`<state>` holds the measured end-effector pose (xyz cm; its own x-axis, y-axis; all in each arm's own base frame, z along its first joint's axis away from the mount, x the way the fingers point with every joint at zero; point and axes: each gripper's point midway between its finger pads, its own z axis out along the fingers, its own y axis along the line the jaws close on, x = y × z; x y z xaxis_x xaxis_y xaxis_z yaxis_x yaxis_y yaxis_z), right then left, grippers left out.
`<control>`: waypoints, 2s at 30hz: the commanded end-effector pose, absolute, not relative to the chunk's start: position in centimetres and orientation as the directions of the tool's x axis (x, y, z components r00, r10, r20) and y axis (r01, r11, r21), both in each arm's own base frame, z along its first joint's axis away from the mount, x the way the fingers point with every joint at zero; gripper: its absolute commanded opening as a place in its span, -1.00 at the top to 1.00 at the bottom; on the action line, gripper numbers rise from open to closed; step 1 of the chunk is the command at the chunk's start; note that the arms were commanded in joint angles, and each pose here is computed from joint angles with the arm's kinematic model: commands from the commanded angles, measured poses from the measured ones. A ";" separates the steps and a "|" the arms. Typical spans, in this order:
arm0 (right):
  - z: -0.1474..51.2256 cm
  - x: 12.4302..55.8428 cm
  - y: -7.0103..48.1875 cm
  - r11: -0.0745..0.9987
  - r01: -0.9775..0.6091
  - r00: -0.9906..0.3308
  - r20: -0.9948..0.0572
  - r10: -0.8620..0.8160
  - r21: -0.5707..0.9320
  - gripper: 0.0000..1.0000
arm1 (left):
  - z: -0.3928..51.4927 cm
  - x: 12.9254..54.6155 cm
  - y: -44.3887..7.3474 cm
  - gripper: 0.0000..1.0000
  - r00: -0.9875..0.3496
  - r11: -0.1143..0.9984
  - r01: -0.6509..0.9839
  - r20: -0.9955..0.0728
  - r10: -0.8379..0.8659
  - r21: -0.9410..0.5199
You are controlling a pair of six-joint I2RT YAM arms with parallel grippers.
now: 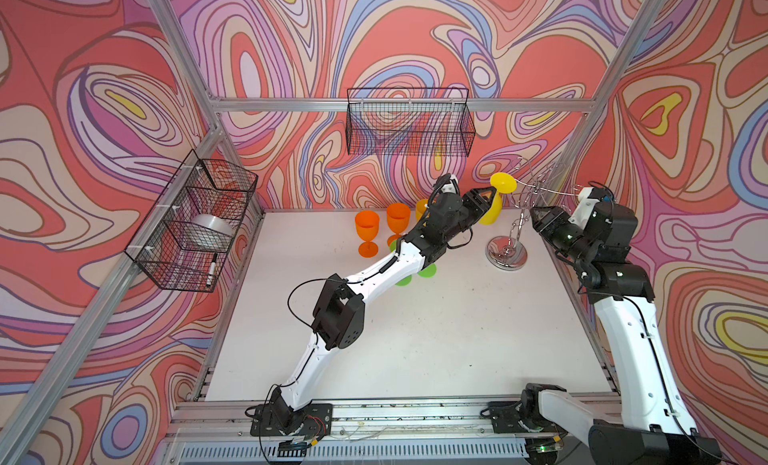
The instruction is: Take the wine glass off the wine glass rack
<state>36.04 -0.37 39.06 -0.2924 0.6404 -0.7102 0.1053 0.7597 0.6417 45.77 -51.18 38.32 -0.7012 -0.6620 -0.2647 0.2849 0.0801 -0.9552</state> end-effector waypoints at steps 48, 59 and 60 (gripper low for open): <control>40.0 47.1 -0.2 0.731 0.267 -0.466 -0.579 0.668 0.628 0.08 | 37.5 33.6 -38.2 -0.14 -0.443 0.411 0.774 -0.876 -0.193 -0.482; 37.5 49.9 -0.7 0.767 0.258 -0.476 -0.614 0.630 0.587 0.04 | 35.4 31.6 -35.9 -0.26 -0.435 0.456 0.774 -0.893 -0.120 -0.439; 37.3 50.2 -0.7 0.770 0.256 -0.479 -0.615 0.627 0.585 0.04 | 35.2 31.5 -35.7 -0.27 -0.438 0.459 0.771 -0.891 -0.120 -0.441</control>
